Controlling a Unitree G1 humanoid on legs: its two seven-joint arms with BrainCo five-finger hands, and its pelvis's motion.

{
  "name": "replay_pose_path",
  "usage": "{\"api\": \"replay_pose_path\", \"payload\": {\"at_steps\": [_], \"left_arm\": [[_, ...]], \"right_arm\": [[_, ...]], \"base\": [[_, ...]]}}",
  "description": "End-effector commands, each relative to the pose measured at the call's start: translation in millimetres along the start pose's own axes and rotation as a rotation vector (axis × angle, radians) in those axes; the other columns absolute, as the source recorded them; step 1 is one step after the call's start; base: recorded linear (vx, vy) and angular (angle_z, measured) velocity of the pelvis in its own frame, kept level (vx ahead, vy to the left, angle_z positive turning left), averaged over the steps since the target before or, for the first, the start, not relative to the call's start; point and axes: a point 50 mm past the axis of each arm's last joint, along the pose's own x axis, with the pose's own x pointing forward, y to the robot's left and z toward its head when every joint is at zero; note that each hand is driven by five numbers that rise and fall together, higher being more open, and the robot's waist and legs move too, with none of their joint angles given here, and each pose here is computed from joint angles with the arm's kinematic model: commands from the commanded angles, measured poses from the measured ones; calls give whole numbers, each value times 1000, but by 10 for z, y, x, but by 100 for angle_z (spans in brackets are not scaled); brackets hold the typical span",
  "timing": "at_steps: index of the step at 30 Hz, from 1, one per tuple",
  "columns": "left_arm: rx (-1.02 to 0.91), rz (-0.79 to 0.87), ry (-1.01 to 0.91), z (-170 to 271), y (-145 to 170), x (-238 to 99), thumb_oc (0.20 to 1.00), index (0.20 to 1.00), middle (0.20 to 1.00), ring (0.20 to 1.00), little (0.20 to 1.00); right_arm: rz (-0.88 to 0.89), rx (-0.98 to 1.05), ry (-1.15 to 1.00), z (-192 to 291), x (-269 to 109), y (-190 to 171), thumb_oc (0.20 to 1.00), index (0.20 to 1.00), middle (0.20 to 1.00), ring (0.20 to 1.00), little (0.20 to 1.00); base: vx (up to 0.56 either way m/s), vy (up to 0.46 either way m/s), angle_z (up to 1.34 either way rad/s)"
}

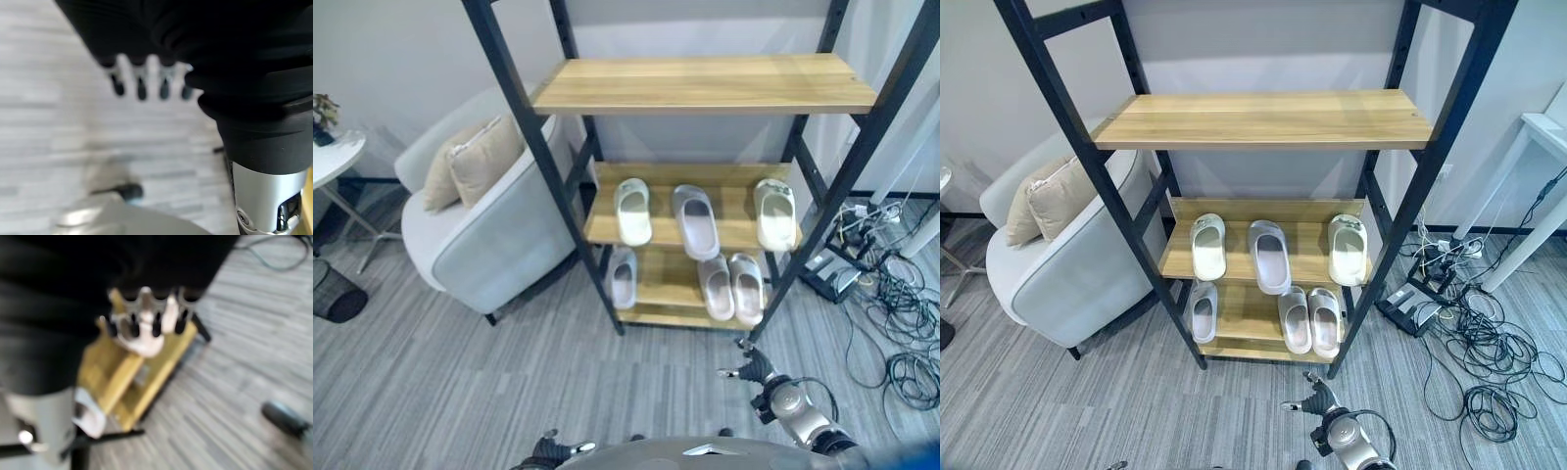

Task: Arrange the slippers neatly on the shoe rack.

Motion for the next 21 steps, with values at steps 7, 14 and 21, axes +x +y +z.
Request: {"api": "replay_pose_path", "payload": {"at_steps": [7,14,21], "left_arm": [[101,-7,-46,177,85,53,1000,1000,1000,1000,1000],[76,-14,-44,111,198,44,1000,1000,1000,1000,1000],[68,-27,-29,74,157,36,1000,1000,1000,1000,1000]], "right_arm": [[82,-142,-199,433,64,79,1000,1000,1000,1000,1000],[138,-184,-362,514,-231,-399,1000,1000,1000,1000,1000],[207,-289,-648,1192,-365,-318,1000,1000,1000,1000,1000]], "base": [[-24,-41,9],[-11,-7,1],[2,2,-1]]}}
